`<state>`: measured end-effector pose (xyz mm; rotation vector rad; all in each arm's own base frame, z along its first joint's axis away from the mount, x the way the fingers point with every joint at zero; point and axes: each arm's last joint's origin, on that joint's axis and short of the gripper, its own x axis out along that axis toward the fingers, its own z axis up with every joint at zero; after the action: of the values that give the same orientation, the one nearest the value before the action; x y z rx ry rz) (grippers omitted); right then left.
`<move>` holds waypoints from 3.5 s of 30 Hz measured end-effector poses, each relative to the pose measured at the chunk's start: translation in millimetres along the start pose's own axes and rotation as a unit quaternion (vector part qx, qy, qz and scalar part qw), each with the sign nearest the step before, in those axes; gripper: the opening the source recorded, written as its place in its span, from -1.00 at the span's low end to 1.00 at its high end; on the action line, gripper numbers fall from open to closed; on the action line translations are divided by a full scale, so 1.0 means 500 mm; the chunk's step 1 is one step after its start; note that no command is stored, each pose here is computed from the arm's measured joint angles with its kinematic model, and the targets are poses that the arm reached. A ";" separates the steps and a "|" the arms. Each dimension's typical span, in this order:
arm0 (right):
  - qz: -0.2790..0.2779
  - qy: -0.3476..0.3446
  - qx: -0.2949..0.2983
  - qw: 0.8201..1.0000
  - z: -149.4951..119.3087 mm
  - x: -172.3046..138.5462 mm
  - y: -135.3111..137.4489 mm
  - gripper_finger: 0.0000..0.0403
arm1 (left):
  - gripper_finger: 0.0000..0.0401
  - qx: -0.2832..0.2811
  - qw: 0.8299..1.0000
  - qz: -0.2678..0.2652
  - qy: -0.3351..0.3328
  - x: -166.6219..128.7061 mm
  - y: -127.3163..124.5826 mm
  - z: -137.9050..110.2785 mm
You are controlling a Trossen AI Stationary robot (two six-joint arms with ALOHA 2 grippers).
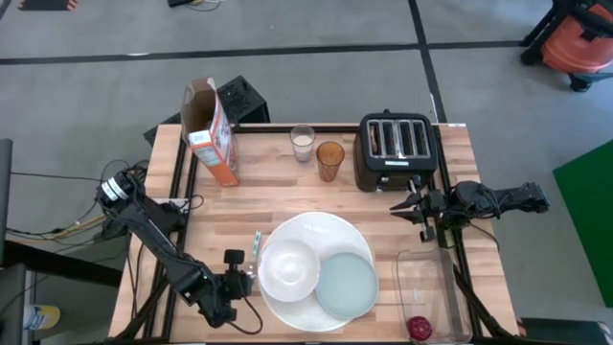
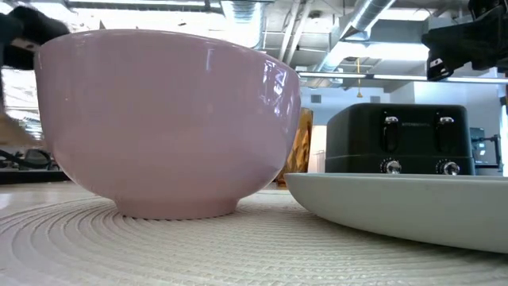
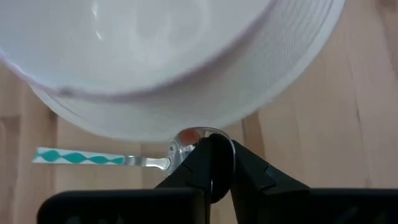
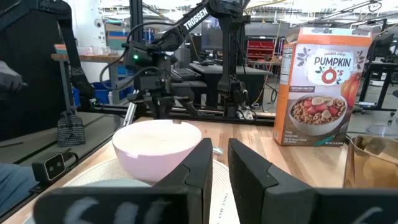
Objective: Arrange a breakfast setting
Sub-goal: Move the spoon to the left side of the white table mat
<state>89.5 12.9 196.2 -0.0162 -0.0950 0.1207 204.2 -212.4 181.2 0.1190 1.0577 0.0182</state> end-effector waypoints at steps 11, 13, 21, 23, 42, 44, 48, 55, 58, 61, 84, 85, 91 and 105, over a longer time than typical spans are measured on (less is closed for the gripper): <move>0.000 0.001 0.000 1.000 -0.001 0.000 0.000 -0.63 | -0.87 0.009 1.000 0.001 0.024 0.016 0.009 -0.022; 0.000 0.001 0.000 1.000 -0.001 0.000 0.000 -0.63 | -0.86 0.009 1.000 0.001 0.024 0.016 0.009 -0.022; 0.000 0.001 0.002 1.000 -0.001 0.000 0.000 -0.63 | -0.77 -0.027 0.999 -0.039 -0.010 0.022 0.004 0.003; 0.000 0.001 0.010 1.000 -0.001 0.000 0.000 -0.63 | -0.77 -0.033 0.998 -0.061 -0.006 0.024 0.003 0.009; 0.001 0.007 0.013 1.000 -0.003 0.000 0.000 -0.63 | -0.77 -0.031 0.998 -0.046 -0.014 0.068 0.025 -0.036; 0.001 0.007 0.013 1.000 -0.003 0.000 0.000 -0.63 | -0.77 -0.027 0.999 -0.044 -0.007 0.069 0.028 -0.037; 0.001 0.007 0.013 1.000 -0.003 0.000 0.000 -0.63 | -0.77 -0.029 0.998 -0.046 0.009 0.082 0.032 -0.037; 0.001 0.012 0.013 1.000 -0.005 0.000 0.000 -0.63 | -0.76 -0.043 0.998 -0.048 -0.003 0.111 0.026 -0.027; 0.001 0.012 0.013 1.000 -0.005 0.000 0.000 -0.63 | -0.76 -0.052 0.997 -0.050 -0.005 0.111 0.025 -0.023; 0.001 0.012 0.013 1.000 -0.005 0.000 0.000 -0.63 | -0.75 -0.065 0.996 -0.054 -0.007 0.110 0.024 -0.022; 0.001 0.011 0.013 1.000 -0.004 0.000 0.000 -0.63 | -0.30 -0.054 0.996 -0.059 0.033 0.085 0.011 -0.003; 0.001 0.011 0.013 1.000 -0.004 0.000 0.000 -0.63 | -0.30 -0.048 0.997 -0.053 0.037 0.081 0.012 -0.001; 0.001 0.013 0.013 1.000 -0.005 0.000 0.000 -0.63 | -0.30 -0.039 0.997 -0.037 0.058 0.079 0.018 -0.007; 0.001 0.024 0.012 1.000 -0.009 0.000 0.000 -0.63 | -0.30 -0.091 0.988 -0.041 0.118 0.024 0.036 -0.026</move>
<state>89.8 13.0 191.6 0.0053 -0.0465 0.1236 199.4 -192.4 166.2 -0.0939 1.2917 0.0557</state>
